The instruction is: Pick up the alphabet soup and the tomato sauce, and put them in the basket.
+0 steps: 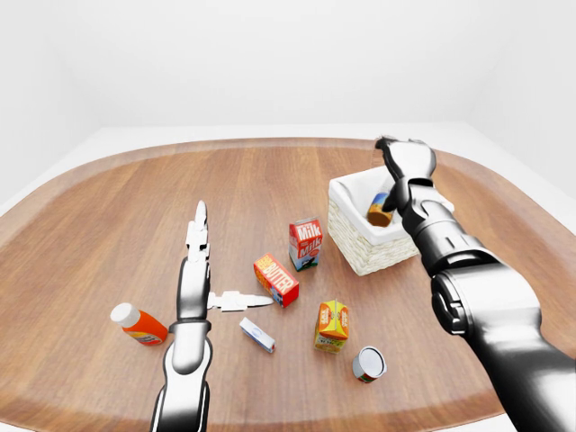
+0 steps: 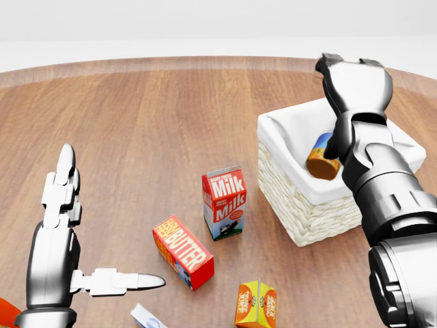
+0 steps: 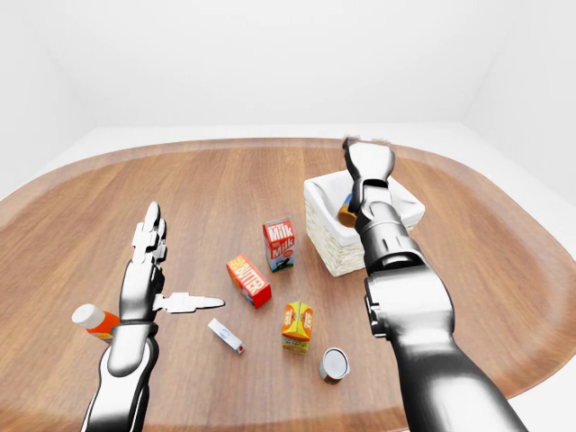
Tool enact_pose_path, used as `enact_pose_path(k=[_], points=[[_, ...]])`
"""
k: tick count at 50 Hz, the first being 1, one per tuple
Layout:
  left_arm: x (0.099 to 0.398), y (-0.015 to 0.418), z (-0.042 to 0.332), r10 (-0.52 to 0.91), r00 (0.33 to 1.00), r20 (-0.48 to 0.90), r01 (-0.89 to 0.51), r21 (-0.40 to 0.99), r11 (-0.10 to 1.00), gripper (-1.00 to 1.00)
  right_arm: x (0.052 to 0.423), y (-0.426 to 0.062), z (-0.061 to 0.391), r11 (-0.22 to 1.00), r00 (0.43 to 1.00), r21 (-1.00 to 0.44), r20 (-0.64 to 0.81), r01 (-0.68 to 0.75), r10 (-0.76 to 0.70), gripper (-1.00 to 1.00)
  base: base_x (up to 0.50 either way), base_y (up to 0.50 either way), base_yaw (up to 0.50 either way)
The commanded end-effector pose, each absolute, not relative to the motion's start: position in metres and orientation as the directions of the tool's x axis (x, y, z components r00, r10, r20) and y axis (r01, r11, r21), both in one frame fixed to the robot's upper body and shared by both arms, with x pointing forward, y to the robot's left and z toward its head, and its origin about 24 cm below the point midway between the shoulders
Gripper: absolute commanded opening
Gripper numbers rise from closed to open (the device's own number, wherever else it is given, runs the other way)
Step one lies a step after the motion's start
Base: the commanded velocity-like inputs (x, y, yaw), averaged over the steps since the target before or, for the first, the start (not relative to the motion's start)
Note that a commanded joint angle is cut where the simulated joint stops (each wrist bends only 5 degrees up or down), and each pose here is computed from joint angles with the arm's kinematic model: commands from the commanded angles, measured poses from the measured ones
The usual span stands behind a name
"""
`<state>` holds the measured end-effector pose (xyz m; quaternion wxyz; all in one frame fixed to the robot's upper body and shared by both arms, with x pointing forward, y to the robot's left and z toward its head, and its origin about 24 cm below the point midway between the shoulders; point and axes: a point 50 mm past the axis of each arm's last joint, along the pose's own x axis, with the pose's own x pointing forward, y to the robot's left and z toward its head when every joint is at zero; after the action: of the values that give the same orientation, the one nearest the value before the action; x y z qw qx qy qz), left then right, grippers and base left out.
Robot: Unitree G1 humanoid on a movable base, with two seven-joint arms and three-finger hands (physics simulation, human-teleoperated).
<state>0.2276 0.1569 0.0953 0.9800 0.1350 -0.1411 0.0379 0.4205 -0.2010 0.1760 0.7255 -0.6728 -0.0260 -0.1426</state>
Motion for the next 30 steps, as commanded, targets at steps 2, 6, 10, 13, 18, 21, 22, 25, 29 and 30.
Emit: enact_pose_path(k=[2, 6, 10, 13, 18, 21, 22, 25, 29, 30], points=[[0.227, 0.157, 0.098, 0.032, 0.954, 0.298, -0.114, 0.261, 0.959, 1.0, 0.421, -0.201, 0.179, 0.05, 0.956, -0.968, 0.233, 0.245, -0.176, 1.0, 0.0, 0.0, 0.0], [0.227, 0.157, 0.098, 0.033, 0.954, 0.297, -0.114, 0.261, 0.958, 1.0, 0.421, -0.201, 0.178, 0.051, 0.957, -0.968, 0.233, 0.245, -0.174, 1.0, 0.0, 0.0, 0.0], [0.227, 0.157, 0.097, 0.033, 0.955, 0.295, -0.114, 0.262, 0.958, 1.0, 0.421, -0.2, 0.178, 0.049, 0.957, -0.969, 0.232, 0.243, -0.173, 1.0, 0.0, 0.0, 0.0], [0.228, 0.157, 0.096, 0.034, 0.956, 0.291, -0.114, 0.262, 0.958, 1.0, 0.421, -0.201, 0.178, 0.047, 0.957, -0.969, 0.233, 0.244, -0.173, 1.0, 0.0, 0.0, 0.0], [0.227, 0.157, 0.099, 0.031, 0.954, 0.3, -0.113, 0.262, 0.958, 1.0, 0.421, -0.201, 0.18, 0.052, 0.955, -0.966, 0.24, 0.252, -0.173, 1.0, 0.0, 0.0, 0.0], [0.227, 0.157, 0.098, 0.031, 0.954, 0.298, -0.113, 0.263, 0.958, 1.0, 0.421, -0.201, 0.181, 0.054, 0.954, -0.965, 0.245, 0.258, -0.173, 1.0, 0.0, 0.0, 0.0], [0.227, 0.157, 0.098, 0.031, 0.954, 0.298, -0.113, 0.263, 0.958, 1.0, 0.421, -0.201, 0.182, 0.055, 0.954, -0.964, 0.246, 0.259, -0.173, 1.0, 0.0, 0.0, 0.0], [0.228, 0.157, 0.096, 0.033, 0.956, 0.29, -0.113, 0.263, 0.958, 1.0, 0.422, -0.2, 0.184, 0.065, 0.951, -0.96, 0.259, 0.273, -0.169, 1.0, 0.0, 0.0, 0.0], [0.227, 0.157, 0.097, 0.031, 0.955, 0.295, -0.112, 0.263, 0.958, 1.0, 0.423, -0.197, 0.193, 0.158, 0.937, -0.931, 0.303, 0.33, -0.173, 1.0, 0.0, 0.0, 0.0], [0.227, 0.157, 0.097, 0.031, 0.955, 0.295, -0.113, 0.263, 0.958, 1.0, 0.423, -0.196, 0.193, 0.171, 0.937, -0.928, 0.303, 0.332, -0.175, 1.0, 0.0, 0.0, 0.0]])
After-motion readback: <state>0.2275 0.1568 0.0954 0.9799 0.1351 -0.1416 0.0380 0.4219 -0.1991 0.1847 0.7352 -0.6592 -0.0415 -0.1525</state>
